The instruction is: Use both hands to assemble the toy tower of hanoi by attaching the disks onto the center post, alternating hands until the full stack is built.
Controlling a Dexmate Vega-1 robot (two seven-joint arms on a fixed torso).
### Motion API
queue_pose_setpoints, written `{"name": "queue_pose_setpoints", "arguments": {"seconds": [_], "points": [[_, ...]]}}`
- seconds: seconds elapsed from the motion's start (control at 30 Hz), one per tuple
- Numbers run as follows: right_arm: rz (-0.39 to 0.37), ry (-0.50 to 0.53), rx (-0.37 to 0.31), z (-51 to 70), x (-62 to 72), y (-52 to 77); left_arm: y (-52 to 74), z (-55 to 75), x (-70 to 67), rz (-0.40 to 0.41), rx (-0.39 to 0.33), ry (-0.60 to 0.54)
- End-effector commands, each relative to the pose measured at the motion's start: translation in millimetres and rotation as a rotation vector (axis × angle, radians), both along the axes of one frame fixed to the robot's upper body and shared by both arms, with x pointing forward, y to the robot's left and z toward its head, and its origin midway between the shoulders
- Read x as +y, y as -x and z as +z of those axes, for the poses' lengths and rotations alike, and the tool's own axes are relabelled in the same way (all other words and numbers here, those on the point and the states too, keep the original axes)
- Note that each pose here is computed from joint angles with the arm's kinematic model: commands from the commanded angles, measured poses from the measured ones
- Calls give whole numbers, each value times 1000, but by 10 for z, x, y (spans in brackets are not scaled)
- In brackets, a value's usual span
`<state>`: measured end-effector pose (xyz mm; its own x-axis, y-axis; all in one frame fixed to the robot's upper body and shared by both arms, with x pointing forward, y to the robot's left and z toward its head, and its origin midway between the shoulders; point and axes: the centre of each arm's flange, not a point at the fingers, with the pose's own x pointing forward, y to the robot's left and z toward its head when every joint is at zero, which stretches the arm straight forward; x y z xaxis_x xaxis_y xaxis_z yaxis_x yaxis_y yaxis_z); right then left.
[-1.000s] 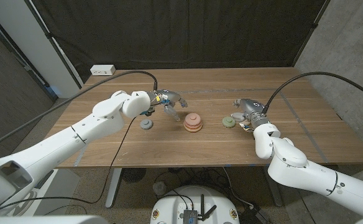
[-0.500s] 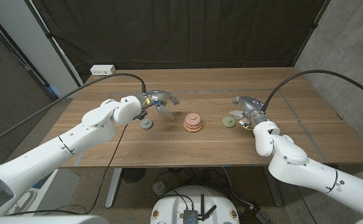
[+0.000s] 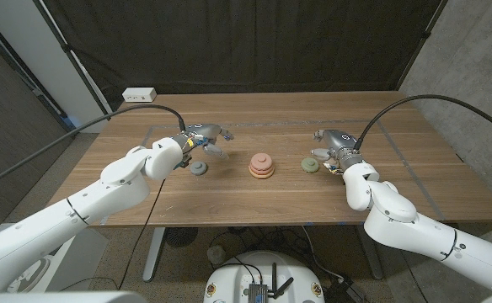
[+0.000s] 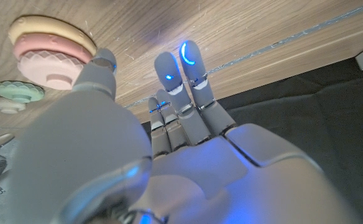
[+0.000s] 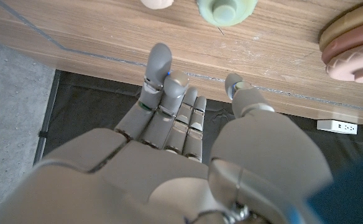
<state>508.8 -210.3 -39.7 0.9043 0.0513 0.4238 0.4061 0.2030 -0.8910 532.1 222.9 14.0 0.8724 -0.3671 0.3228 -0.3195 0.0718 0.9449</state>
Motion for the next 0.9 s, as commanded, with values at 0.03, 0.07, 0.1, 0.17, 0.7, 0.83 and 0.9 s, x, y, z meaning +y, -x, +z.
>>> {"name": "queue_pose_setpoints", "arguments": {"seconds": [0.03,0.07,0.1,0.17,0.7,0.83,0.9], "points": [[32,-32,-9,15,10,-50,62,-115,182,62,-53,65],[32,-31,-13,20,2,-50,73,-124,213,66,-59,82],[32,-27,-17,20,2,-50,78,-132,228,69,-62,89],[29,-23,-17,20,3,-53,82,-152,257,77,-65,108],[10,-8,-7,-2,-41,-74,91,-316,358,114,-78,191],[7,-3,-6,-8,-40,-78,102,-364,401,122,-95,205],[7,-1,-6,-11,-38,-78,107,-379,422,120,-99,220]]}}
